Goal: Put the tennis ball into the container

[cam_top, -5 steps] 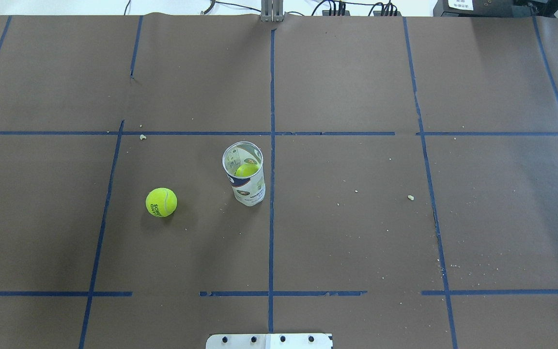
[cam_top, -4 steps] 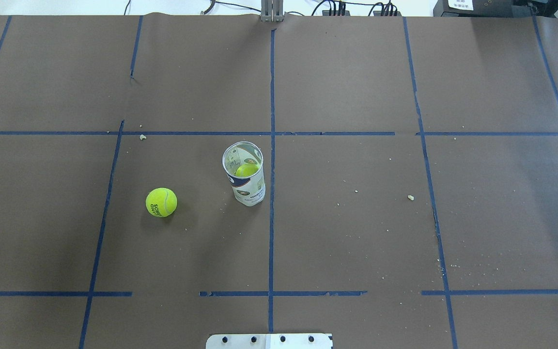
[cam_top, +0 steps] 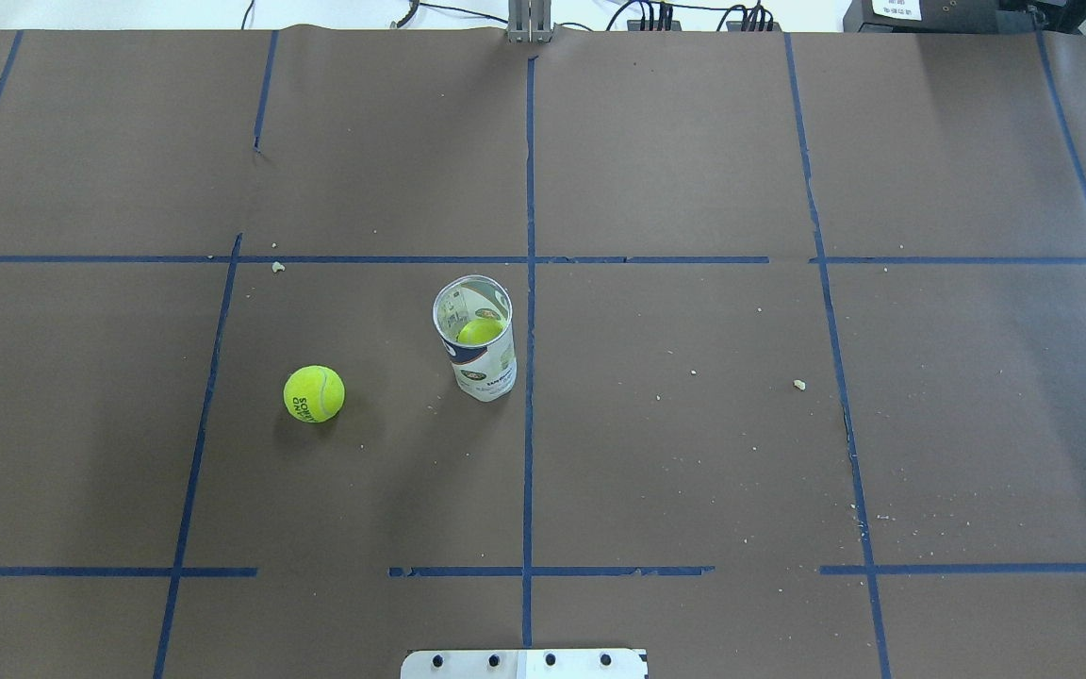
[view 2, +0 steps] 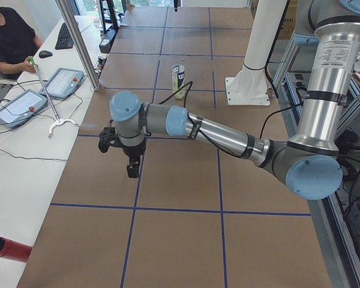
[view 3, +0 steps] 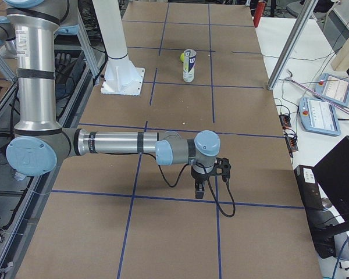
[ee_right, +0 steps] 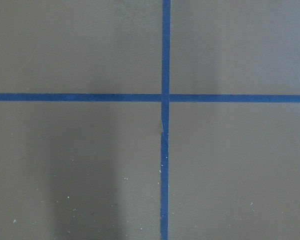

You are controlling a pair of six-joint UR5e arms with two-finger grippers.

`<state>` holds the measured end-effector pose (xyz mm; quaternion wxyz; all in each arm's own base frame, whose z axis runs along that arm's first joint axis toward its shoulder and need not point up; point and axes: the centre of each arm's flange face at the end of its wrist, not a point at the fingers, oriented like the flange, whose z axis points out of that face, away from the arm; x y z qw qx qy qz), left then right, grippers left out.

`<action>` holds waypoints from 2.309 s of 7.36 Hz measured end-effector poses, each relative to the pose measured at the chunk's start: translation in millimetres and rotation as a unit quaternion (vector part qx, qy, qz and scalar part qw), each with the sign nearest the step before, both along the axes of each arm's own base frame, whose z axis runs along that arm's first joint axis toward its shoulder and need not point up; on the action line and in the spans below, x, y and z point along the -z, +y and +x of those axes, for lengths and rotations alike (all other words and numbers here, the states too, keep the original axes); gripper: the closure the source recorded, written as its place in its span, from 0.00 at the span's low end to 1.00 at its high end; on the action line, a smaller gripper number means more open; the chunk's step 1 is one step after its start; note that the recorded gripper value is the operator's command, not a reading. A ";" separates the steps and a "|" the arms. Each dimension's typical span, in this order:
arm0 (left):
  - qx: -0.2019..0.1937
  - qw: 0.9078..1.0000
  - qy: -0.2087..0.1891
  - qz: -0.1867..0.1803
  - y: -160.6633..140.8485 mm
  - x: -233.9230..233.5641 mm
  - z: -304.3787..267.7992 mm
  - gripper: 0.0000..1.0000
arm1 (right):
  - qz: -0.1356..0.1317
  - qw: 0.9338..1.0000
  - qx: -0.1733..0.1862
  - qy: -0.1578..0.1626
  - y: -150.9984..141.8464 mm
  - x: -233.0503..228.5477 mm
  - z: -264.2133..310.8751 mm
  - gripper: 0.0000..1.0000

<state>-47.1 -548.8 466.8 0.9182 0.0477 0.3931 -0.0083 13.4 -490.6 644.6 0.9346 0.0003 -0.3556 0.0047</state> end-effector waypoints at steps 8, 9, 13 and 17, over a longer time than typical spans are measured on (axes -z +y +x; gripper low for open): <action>-0.038 0.999 0.020 -0.013 56.9 187.1 380.9 0.00 | 0.000 1.000 0.000 0.000 0.0 0.0 0.0 0.00; -0.029 0.999 0.024 -0.025 66.3 176.8 415.4 0.00 | 0.000 1.000 0.000 0.000 0.0 0.0 0.0 0.00; -0.026 0.998 0.011 -0.051 93.1 146.7 470.0 0.00 | 0.000 1.000 0.000 0.000 0.0 0.0 -0.1 0.00; -0.034 0.997 0.014 -0.061 112.7 126.5 497.9 0.00 | 0.000 1.000 0.000 0.000 0.0 0.0 -0.1 0.00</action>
